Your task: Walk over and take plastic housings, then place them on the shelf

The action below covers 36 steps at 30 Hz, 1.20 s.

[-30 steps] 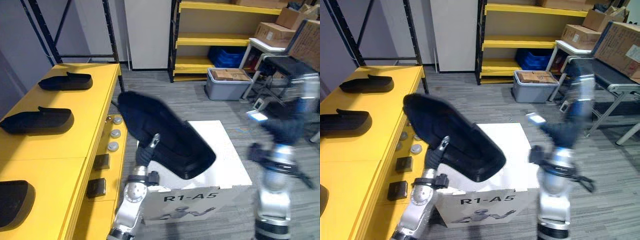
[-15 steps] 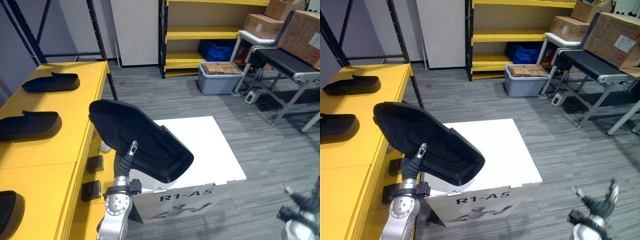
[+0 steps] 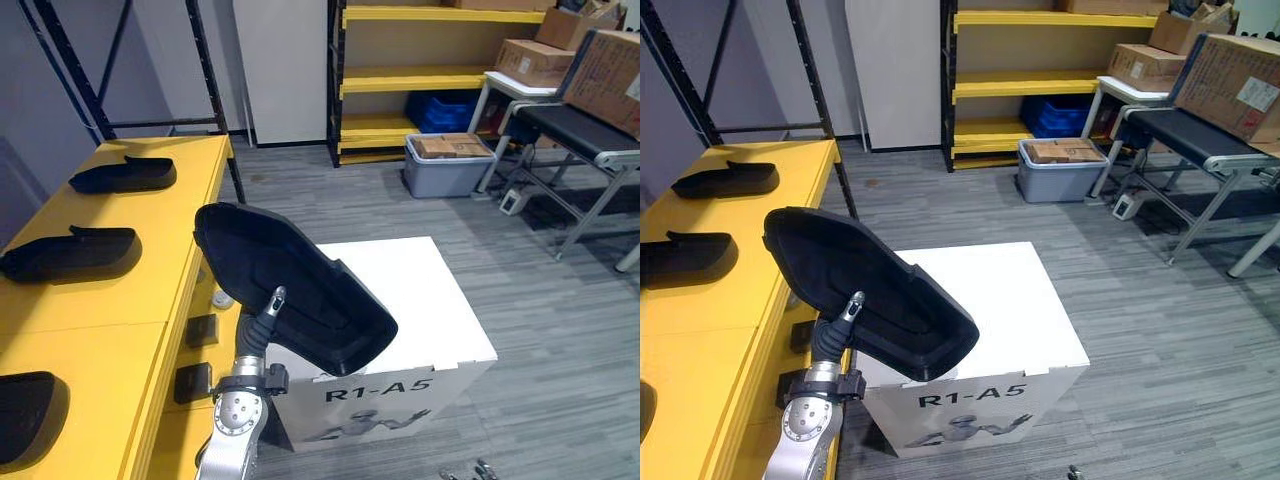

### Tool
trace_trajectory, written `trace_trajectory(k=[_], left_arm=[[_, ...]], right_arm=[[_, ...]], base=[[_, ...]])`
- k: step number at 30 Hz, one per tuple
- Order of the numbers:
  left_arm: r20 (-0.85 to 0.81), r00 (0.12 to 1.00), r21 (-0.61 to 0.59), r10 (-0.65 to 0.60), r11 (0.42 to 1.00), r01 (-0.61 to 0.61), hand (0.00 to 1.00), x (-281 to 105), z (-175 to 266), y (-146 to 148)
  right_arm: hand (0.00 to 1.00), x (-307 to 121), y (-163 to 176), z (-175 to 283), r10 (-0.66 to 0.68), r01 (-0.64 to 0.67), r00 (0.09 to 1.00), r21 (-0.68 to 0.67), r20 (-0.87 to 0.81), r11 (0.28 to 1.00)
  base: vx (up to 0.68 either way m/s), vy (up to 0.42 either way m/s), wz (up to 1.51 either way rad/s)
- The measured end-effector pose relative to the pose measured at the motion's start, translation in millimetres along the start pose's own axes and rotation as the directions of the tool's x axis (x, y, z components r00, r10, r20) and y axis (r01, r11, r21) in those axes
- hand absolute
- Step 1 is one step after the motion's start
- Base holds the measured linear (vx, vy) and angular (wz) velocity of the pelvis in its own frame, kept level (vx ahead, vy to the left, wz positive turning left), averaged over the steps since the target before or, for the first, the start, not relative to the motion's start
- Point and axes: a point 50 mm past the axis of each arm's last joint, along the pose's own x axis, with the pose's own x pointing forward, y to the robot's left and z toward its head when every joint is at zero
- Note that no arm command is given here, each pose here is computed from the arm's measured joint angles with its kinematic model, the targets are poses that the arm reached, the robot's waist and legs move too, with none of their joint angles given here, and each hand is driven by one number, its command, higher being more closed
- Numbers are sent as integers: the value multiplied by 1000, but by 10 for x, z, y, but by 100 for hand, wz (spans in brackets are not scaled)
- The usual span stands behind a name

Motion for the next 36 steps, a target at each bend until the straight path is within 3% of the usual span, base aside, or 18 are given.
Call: trace_trajectory(k=[8, 12, 16, 20, 25, 36], left_arm=[[-47, 998, -4, -33, 999, 33, 100, -32, -104, -73], [-3, 998, -20, -65, 998, 65, 100, 37, -13, -167], [31, 997, -45, -76, 996, 77, 100, 78, 63, -245], [116, 980, -85, -159, 982, 169, 100, 160, 238, -509], [163, 975, -87, -151, 982, 167, 100, 210, 316, -529], [193, 956, -51, -223, 970, 237, 100, 214, 369, -718]], right_arm=[[0, 48, 200, 63, 95, -94, 996, -154, -2, 984], [0, 135, 303, 304, 127, -111, 990, -219, 57, 969], [0, 179, 337, 480, 117, -87, 987, -243, 110, 966], [0, 184, 244, 483, 86, -54, 989, -254, 117, 966], [0, 145, 382, 338, 121, -98, 990, -262, 70, 960], [0, 54, 258, 204, 99, -81, 993, -241, 65, 967]], base=[[-24, -40, 54], [-107, -43, 100], [-56, 39, 114], [36, 148, 91], [64, 216, 66], [72, 39, 97]])
